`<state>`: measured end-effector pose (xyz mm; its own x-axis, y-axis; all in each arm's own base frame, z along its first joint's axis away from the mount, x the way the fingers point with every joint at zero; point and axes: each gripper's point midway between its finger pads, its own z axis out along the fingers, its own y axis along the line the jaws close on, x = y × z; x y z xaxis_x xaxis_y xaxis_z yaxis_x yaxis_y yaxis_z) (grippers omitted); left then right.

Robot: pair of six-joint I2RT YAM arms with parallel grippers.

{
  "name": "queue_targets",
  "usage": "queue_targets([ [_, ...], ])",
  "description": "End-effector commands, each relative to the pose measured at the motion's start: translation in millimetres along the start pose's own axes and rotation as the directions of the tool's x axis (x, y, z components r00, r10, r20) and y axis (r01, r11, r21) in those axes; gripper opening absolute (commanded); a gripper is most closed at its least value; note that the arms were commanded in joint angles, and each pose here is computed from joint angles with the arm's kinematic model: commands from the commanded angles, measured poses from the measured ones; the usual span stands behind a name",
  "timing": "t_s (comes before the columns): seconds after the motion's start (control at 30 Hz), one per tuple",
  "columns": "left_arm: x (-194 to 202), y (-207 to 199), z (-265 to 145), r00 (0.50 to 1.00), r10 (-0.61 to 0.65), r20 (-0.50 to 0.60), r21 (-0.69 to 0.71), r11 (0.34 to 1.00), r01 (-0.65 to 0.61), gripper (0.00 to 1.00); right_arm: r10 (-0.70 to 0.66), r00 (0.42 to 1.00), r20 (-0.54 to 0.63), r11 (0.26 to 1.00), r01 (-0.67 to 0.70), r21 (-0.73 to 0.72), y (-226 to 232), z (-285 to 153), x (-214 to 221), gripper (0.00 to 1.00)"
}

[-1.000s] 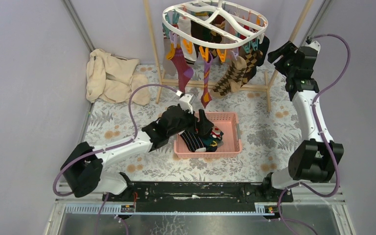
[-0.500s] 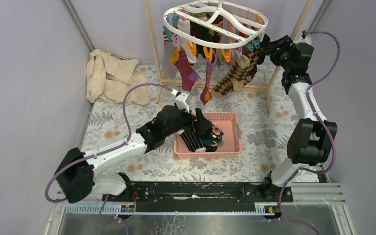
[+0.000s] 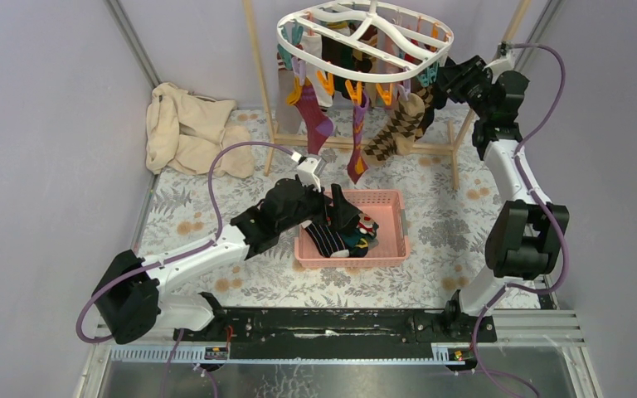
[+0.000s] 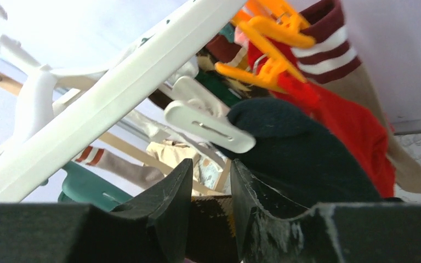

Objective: Remove the socks clipped to the hanger
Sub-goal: Adjust the hanger on the clothesline.

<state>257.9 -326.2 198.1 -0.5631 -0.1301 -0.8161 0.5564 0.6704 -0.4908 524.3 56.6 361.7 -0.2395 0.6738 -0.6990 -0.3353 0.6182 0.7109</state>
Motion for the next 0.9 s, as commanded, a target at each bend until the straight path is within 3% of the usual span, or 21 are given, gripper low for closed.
queue_targets([
  [0.0, -13, -6, -4, 0.999, -0.003, 0.041, 0.017, 1.0, 0.002, 0.99, -0.088, 0.996, -0.029, 0.99, 0.084, -0.114, 45, -6, 8, 0.37],
  [0.47, -18, -7, -12, 0.998, 0.003, 0.057, 0.01, 1.0, -0.004, 0.99, -0.211, 0.975, -0.072, 0.975, 0.205, -0.085, 79, -44, 59, 0.37],
  [0.87, -24, -9, -19, 0.997, 0.01, 0.074, 0.006, 1.0, -0.01, 0.99, -0.311, 0.943, -0.12, 0.947, 0.296, -0.126, 128, -49, 97, 0.37],
])
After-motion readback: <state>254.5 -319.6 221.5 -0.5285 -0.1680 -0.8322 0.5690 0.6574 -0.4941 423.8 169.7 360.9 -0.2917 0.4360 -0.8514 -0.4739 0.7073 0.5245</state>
